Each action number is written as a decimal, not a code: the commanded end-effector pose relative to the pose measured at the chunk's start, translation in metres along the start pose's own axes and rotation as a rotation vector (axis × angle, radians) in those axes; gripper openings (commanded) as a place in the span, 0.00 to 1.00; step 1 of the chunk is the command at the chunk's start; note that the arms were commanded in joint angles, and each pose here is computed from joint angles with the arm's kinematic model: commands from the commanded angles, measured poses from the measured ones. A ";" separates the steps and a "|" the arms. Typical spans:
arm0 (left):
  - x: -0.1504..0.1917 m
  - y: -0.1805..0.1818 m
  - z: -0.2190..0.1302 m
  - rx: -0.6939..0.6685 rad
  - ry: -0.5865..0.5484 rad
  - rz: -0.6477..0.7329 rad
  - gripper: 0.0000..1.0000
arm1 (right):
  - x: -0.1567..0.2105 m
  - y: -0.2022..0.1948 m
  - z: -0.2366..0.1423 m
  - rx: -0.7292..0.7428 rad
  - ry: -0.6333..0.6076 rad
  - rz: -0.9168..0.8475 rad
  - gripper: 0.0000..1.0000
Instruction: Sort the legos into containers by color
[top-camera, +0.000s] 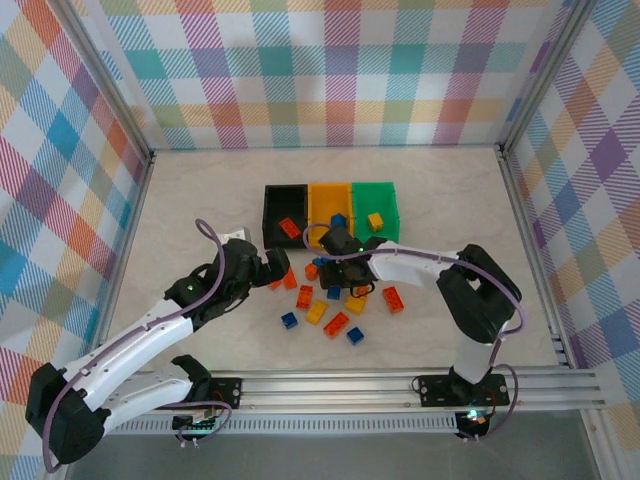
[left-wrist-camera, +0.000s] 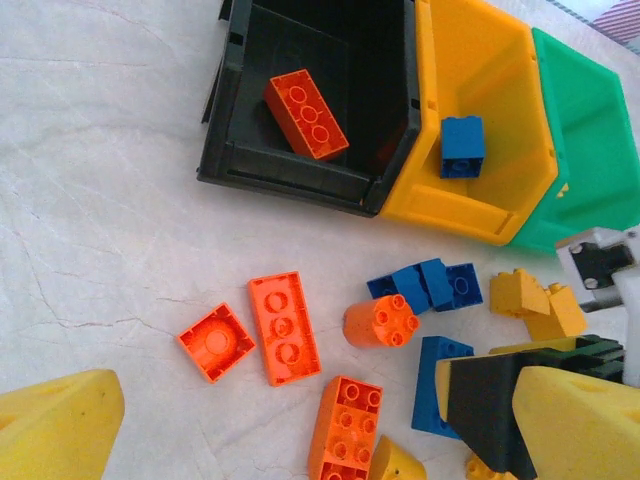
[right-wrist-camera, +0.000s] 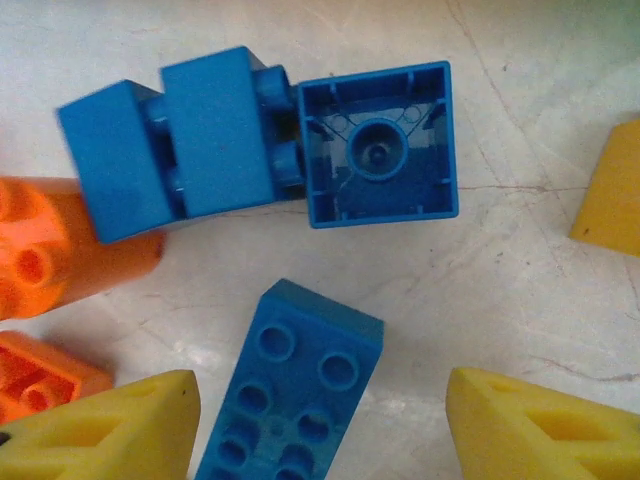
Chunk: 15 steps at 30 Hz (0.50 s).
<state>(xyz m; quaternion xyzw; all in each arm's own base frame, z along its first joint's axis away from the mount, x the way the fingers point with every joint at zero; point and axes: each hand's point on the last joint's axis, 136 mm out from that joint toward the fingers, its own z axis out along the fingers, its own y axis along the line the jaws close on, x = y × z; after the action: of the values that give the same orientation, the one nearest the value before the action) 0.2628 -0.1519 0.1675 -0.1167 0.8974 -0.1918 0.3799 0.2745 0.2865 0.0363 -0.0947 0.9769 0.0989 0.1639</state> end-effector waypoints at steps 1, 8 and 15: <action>0.000 0.008 0.004 -0.017 -0.019 -0.021 1.00 | 0.002 0.001 0.005 0.034 0.016 0.012 0.66; 0.002 0.013 0.006 -0.029 -0.015 -0.030 1.00 | 0.010 -0.004 0.019 0.064 0.049 0.000 0.49; 0.003 0.015 0.007 -0.036 -0.005 -0.031 1.00 | 0.001 0.004 0.008 0.024 0.009 -0.029 0.34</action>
<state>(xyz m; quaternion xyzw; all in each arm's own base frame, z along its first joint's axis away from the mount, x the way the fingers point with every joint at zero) 0.2637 -0.1456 0.1572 -0.1278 0.8985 -0.1856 0.3766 0.2777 0.2861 0.0221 -0.0923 0.9804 0.0736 0.1575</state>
